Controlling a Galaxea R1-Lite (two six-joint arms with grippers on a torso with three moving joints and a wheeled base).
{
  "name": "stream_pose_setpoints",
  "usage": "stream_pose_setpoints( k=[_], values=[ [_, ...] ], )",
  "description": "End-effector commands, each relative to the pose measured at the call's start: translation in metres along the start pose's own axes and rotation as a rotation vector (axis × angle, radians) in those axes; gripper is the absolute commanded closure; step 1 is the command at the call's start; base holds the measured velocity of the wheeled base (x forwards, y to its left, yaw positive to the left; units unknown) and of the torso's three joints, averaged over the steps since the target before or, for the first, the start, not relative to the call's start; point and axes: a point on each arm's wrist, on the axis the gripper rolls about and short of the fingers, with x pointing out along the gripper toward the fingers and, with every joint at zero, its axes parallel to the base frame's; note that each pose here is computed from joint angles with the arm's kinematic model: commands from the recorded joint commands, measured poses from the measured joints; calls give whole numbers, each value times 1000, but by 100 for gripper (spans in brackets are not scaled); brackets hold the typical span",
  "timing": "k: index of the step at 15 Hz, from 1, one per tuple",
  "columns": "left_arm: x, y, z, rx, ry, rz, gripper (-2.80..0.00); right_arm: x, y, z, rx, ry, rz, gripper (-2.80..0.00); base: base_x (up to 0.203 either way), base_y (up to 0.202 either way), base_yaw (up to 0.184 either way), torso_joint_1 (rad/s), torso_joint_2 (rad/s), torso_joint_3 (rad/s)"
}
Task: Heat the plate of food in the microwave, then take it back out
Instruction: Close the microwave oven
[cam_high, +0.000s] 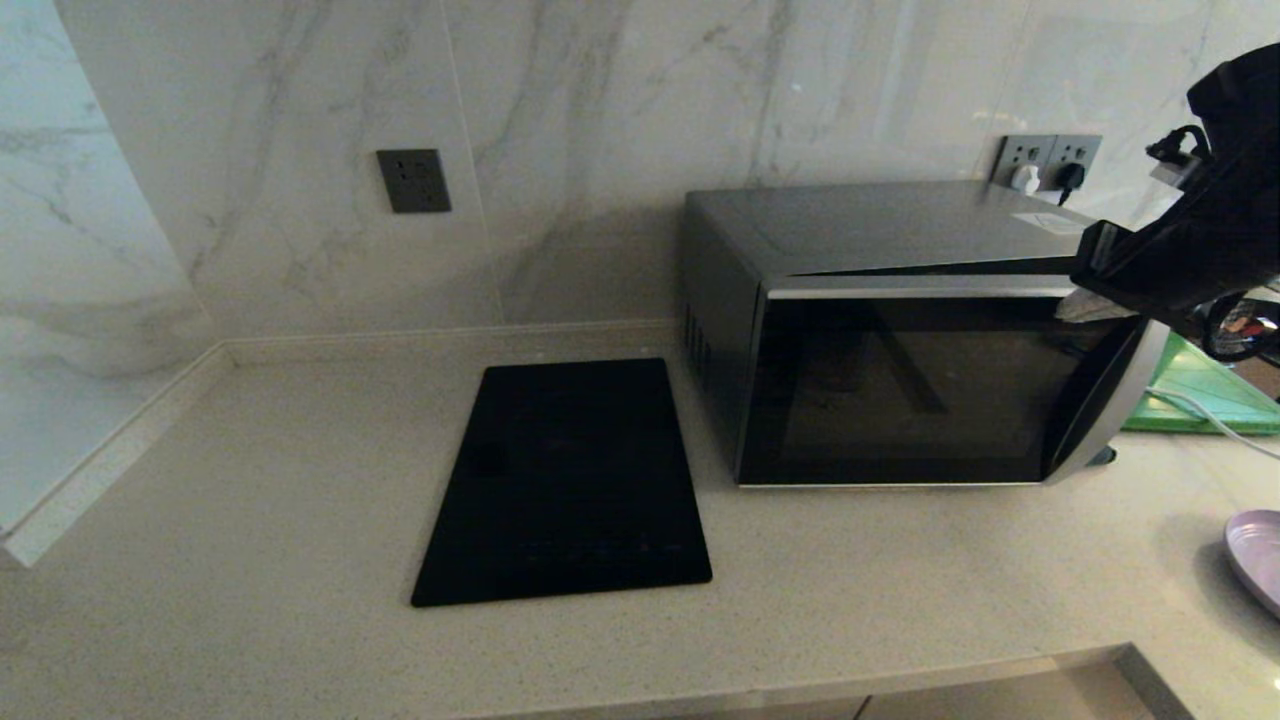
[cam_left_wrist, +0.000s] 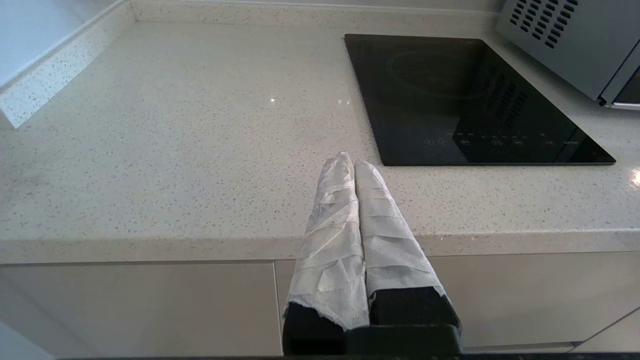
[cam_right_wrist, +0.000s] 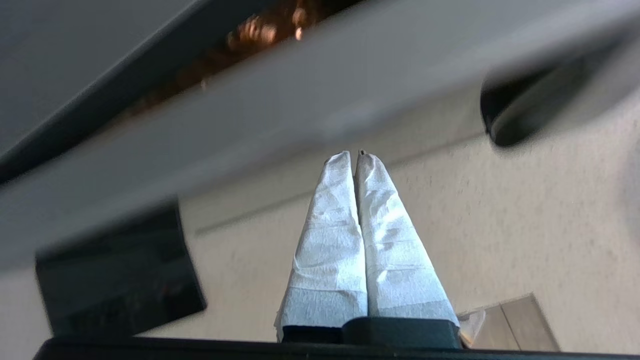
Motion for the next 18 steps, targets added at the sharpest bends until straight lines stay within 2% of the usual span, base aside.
stream_pose_setpoints(
  k=[1, 7, 12, 18],
  values=[
    [0, 0, 0, -1, 1, 2, 0, 19, -6, 4, 17, -3, -16, 0, 0, 0, 0, 0, 0, 0],
    [0, 0, 0, -1, -1, 2, 0, 28, -15, 11, 53, -21, -8, 0, 0, 0, 0, 0, 0, 0],
    [0, 0, 0, -1, 1, 2, 0, 28, -12, 17, 50, -61, 35, 0, 0, 0, 0, 0, 0, 0],
    [0, 0, 0, -1, 1, 2, 0, 35, -12, 16, 48, -49, 53, 0, 0, 0, 0, 0, 0, 0]
  ],
)
